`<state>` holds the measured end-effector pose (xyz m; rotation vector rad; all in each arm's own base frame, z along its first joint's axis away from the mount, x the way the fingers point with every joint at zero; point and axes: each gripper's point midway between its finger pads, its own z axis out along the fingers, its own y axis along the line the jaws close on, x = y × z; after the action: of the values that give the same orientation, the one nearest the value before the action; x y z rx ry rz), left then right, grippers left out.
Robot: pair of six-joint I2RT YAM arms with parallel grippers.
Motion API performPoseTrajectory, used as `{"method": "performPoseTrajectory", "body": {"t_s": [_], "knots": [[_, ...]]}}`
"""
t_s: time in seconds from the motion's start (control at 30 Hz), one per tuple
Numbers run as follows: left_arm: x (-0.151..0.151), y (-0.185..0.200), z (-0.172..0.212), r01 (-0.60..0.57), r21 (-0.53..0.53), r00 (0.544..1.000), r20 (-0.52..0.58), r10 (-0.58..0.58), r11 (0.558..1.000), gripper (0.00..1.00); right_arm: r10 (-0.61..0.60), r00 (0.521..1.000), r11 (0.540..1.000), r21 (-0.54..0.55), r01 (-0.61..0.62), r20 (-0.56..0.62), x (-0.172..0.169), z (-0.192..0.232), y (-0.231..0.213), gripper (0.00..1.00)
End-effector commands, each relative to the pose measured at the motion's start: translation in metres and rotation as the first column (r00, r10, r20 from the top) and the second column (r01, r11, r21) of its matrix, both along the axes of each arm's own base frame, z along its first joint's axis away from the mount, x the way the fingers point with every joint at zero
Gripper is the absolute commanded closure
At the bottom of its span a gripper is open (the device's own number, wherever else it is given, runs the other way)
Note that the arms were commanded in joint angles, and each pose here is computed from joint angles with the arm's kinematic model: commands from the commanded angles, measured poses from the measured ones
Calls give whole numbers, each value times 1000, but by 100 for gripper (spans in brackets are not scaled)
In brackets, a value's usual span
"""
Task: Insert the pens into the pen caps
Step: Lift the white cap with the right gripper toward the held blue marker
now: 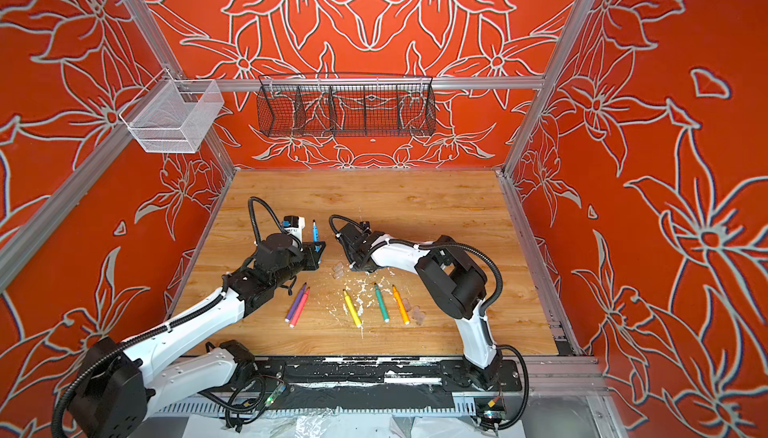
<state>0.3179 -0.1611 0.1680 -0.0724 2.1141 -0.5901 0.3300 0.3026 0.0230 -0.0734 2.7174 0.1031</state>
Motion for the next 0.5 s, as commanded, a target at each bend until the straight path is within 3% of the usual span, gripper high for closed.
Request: {"method": "performPoseTrajectory", "body": {"t_s": [0.0,0.3,0.47], "knots": [[4,-11,8,51,-15,999,4,-51,999,100,-35,989,993,-119,18,-143,-31,-40,-35,88],[5,-33,-1,139,-56,987,-76,-143,989,100,-43,997,999,-5,43,-58,-35,12,-42,89],[-1,-52,-2,241,-123,967,-51,-249,963,100,-93,996,989,118,92,9,-29,57,-50,92]]}}
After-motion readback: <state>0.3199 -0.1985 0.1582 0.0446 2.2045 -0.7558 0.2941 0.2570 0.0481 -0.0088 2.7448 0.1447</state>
